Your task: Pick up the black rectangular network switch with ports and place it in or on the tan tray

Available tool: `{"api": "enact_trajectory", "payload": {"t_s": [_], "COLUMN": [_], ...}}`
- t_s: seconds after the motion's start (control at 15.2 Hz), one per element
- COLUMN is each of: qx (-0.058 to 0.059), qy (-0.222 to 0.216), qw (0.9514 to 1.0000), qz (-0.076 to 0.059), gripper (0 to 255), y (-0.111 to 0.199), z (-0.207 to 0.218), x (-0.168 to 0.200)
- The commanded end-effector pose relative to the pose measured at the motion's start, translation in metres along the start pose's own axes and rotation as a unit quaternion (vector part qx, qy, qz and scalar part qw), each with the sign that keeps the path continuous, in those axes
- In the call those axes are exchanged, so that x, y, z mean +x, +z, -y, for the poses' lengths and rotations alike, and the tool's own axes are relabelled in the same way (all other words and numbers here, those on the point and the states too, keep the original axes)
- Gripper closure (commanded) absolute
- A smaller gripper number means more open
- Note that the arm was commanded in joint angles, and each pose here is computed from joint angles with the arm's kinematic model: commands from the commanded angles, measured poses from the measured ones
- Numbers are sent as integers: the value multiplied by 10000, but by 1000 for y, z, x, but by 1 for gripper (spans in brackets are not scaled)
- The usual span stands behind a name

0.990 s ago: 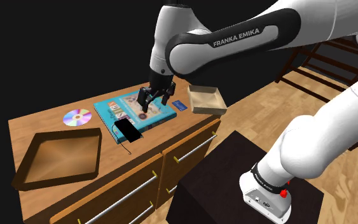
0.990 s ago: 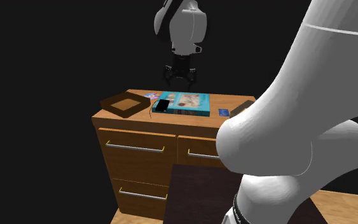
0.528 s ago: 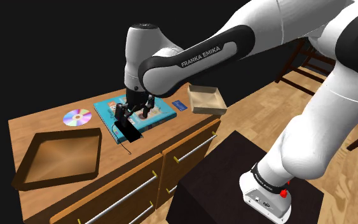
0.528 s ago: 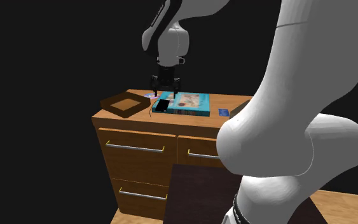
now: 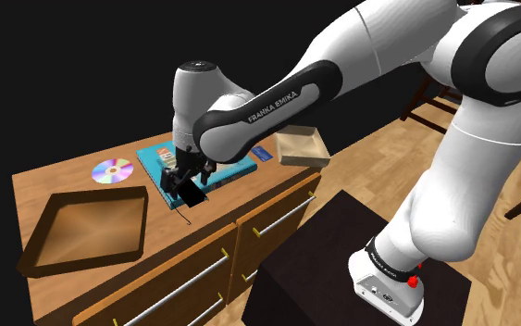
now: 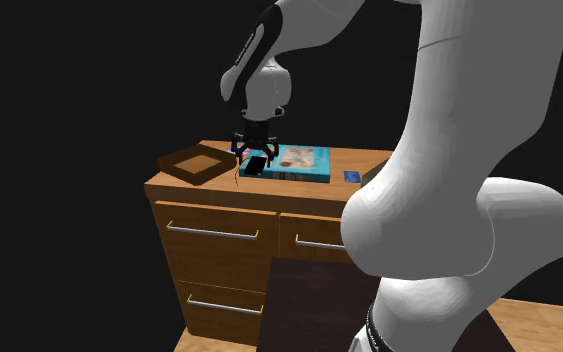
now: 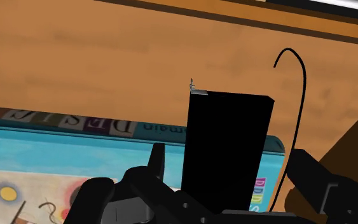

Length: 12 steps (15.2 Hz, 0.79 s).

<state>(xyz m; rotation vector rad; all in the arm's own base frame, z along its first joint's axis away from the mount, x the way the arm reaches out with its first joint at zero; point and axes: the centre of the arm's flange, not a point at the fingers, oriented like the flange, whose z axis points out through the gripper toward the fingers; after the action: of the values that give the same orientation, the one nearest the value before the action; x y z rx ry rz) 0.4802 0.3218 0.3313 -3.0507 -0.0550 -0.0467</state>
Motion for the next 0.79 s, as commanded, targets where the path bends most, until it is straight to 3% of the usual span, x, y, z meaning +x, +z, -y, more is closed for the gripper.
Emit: {"api": "enact_trajectory", "payload": {"t_s": [0.0, 0.46, 0.53, 0.73], "qx": [1, 1, 1, 1], "qy": [0, 0, 0, 0], "qw": [10000, 10000, 10000, 10000], "qz": [-1, -1, -1, -1], "gripper": [0, 0, 255, 255], "y": [9, 9, 9, 9], "z": [0, 0, 0, 0], "x": [1, 1, 1, 1]}}
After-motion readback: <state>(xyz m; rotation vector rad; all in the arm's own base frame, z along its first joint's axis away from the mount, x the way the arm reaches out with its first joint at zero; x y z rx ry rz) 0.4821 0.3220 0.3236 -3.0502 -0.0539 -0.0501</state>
